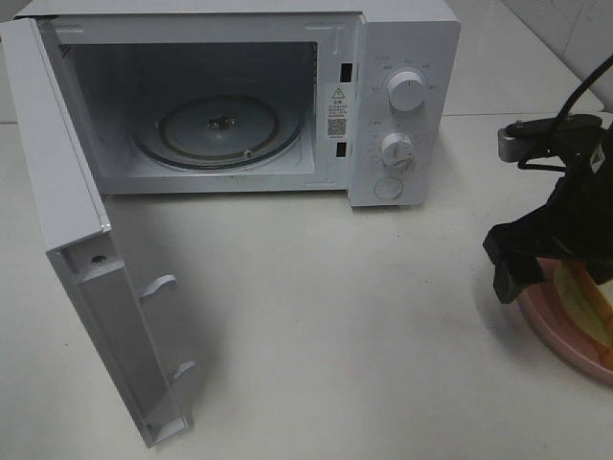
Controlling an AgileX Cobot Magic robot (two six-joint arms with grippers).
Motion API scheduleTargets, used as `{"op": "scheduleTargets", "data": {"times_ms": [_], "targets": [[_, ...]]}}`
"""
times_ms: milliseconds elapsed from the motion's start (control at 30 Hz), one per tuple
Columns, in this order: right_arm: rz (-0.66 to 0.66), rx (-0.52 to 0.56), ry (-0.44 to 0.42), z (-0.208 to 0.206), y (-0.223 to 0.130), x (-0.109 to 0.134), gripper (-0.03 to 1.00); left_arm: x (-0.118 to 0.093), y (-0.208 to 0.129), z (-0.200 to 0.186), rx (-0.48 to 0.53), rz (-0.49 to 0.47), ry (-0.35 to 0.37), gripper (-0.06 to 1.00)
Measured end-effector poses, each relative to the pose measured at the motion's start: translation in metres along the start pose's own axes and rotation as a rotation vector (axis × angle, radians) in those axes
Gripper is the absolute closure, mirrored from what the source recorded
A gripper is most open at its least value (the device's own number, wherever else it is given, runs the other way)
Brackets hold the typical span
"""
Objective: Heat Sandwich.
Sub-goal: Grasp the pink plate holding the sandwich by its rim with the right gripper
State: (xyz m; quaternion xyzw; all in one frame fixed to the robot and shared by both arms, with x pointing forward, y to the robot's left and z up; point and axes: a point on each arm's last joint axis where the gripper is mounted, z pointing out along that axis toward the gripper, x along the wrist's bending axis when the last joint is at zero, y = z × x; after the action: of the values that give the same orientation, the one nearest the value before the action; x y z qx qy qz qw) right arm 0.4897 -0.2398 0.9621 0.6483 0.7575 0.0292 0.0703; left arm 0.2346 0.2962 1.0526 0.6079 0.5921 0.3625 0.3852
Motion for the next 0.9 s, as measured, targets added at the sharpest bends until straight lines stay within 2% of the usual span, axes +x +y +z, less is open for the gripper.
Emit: {"op": "scheduleTargets", "data": {"times_ms": [300, 467, 900], "targets": [[-0.005, 0.042, -0.014, 0.032, 0.008, 0.001, 0.08, 0.0, 0.0, 0.0, 0.0, 0.0, 0.0, -0.05], [0.011, 0.057, -0.02, 0.042, 0.01, -0.005, 0.08, 0.0, 0.0, 0.0, 0.0, 0.0, 0.0, -0.05], [-0.003, 0.063, -0.015, 0.06, 0.014, -0.003, 0.09, 0.0, 0.0, 0.0, 0.0, 0.0, 0.0, -0.05]]}}
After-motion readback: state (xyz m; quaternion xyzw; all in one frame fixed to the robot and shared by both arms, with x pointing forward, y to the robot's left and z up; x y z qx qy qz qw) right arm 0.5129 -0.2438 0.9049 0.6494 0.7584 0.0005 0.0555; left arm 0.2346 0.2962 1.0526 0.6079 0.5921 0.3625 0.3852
